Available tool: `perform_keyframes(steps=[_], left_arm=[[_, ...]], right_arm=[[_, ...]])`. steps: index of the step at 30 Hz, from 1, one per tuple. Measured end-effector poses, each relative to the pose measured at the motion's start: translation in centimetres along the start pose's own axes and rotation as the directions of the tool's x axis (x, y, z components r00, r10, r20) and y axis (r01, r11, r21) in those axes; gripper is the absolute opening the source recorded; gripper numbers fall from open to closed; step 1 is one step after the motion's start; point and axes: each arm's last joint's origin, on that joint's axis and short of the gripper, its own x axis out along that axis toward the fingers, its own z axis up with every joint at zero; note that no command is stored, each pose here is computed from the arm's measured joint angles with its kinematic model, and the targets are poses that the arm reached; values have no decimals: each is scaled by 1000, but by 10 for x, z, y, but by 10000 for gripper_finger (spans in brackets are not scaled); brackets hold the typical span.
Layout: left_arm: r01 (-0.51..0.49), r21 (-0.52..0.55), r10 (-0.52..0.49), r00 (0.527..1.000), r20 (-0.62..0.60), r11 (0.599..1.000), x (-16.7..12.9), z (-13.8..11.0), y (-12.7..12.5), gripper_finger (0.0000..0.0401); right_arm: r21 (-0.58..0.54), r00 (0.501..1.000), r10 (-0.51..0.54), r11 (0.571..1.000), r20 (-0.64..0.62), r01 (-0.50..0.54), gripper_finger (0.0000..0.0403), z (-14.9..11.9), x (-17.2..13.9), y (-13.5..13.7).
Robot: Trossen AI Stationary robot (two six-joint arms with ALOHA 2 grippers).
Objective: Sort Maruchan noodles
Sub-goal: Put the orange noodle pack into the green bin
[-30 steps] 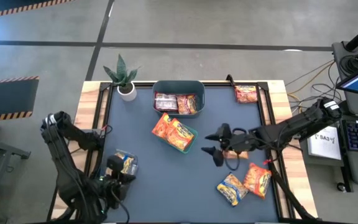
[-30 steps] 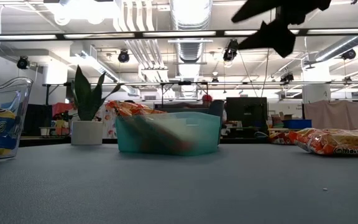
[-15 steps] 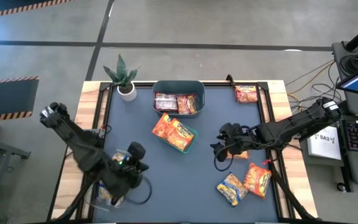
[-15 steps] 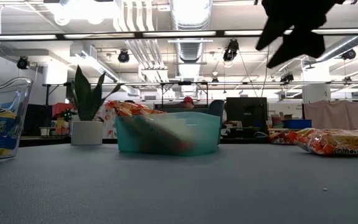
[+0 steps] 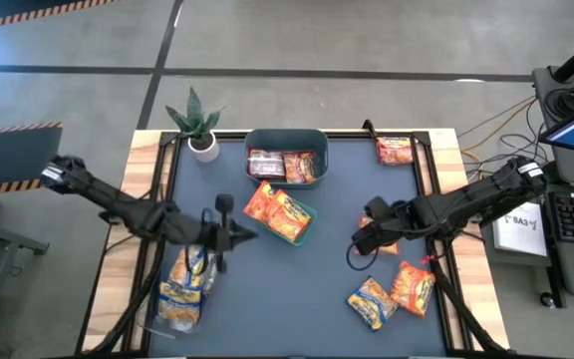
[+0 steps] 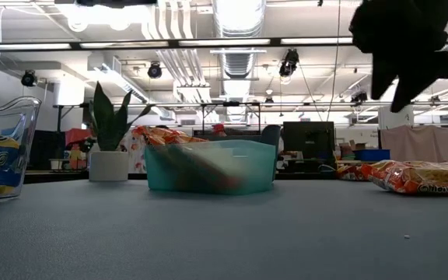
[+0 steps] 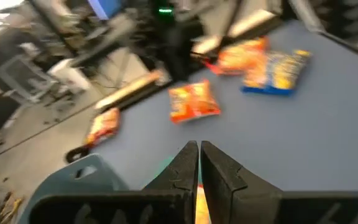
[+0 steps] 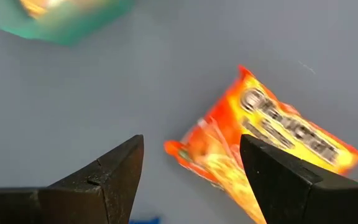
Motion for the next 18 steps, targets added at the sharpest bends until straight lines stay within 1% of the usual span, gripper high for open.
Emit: perform_keyframes(steps=[2, 5, 7, 8, 11, 14, 18], left_arm=[[-66, -38, 66, 998, 8, 997, 5, -12, 8, 0], [-202, -127, 197, 979, -53, 971, 11, -26, 21, 0], [-240, -155, 231, 970, -79, 958, 15, -32, 31, 0], [-238, -158, 227, 970, -87, 958, 16, -35, 35, 0], [-181, -158, 171, 982, -74, 971, 22, -40, 44, 0], [-155, -171, 148, 988, -53, 973, 25, -42, 50, 0], [-107, -173, 103, 994, -36, 979, 28, -43, 48, 0]], right_arm=[[0, 999, -38, 999, -32, 38, 253, -1, 0, -4], [36, 990, -103, 994, -98, 107, 253, -2, 0, -13], [61, 979, -149, 985, -141, 159, 253, -3, 0, -18], [68, 972, -174, 980, -157, 186, 253, -4, -1, -21], [94, 954, -224, 965, -197, 246, 253, -6, 1, -27], [111, 946, -227, 960, -230, 257, 253, -11, 7, -33], [123, 932, -238, 952, -273, 279, 253, -20, 20, -46]])
